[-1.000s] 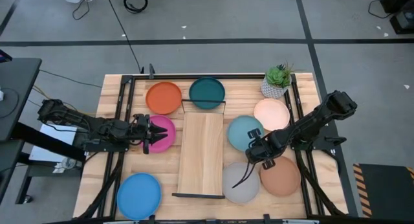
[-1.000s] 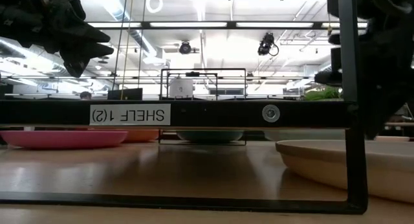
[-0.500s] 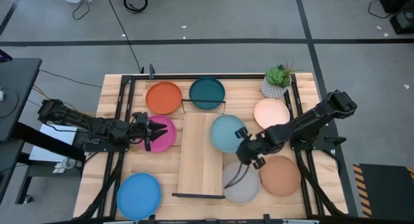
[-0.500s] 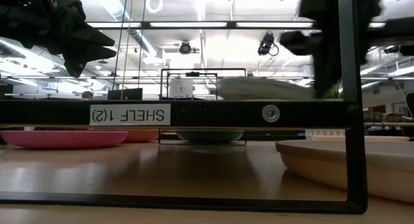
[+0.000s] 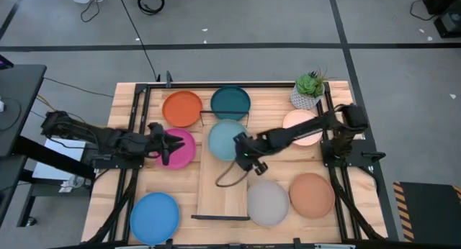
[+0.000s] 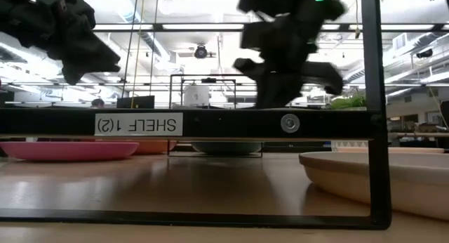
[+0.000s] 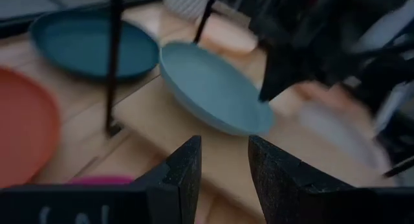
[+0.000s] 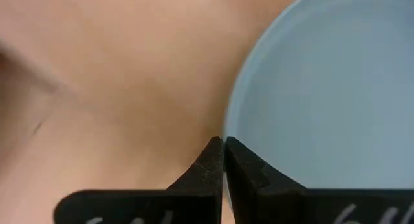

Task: Place and stack plates onto a shelf
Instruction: Put the light blue plate on the shelf

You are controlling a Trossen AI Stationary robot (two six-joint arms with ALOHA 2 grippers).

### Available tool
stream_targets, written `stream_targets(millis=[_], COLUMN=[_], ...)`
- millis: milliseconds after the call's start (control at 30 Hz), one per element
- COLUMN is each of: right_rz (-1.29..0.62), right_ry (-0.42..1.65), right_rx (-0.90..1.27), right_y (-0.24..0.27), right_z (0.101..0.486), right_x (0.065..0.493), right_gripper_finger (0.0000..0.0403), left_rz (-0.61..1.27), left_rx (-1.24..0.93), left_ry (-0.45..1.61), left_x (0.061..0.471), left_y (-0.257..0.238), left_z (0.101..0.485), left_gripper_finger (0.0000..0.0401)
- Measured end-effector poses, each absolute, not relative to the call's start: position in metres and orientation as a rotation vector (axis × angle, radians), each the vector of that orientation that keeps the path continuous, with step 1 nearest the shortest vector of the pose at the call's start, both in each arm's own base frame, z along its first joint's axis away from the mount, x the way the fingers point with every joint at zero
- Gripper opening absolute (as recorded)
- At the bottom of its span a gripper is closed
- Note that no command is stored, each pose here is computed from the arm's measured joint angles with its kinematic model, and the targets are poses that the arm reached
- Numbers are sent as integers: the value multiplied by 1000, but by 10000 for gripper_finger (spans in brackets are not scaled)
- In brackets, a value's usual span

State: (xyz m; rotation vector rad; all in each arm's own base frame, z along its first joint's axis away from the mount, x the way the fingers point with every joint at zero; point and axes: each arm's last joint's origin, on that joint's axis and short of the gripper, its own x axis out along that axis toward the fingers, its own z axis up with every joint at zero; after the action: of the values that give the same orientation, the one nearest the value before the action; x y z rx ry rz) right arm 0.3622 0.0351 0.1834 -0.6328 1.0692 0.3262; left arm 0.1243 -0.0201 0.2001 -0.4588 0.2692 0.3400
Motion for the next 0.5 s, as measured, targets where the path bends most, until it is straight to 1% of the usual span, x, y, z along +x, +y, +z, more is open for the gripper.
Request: stream_targets(millis=[200, 333, 500], right_rz=[325, 384, 404], right_ry=[1130, 1127, 1116], right_rx=[-603, -547, -548], right_y=[16, 13, 19], right_z=[187, 191, 196], right_x=[385, 387, 385], right_gripper_finger=[20, 33, 57], left_rz=[389, 375, 360], left_rx=[-454, -466, -456], left_ry=[448, 510, 581], left_x=[124, 128, 137], left_y=[-20, -22, -25], left_z=[198, 197, 195], left_gripper_finger=[134, 134, 134])
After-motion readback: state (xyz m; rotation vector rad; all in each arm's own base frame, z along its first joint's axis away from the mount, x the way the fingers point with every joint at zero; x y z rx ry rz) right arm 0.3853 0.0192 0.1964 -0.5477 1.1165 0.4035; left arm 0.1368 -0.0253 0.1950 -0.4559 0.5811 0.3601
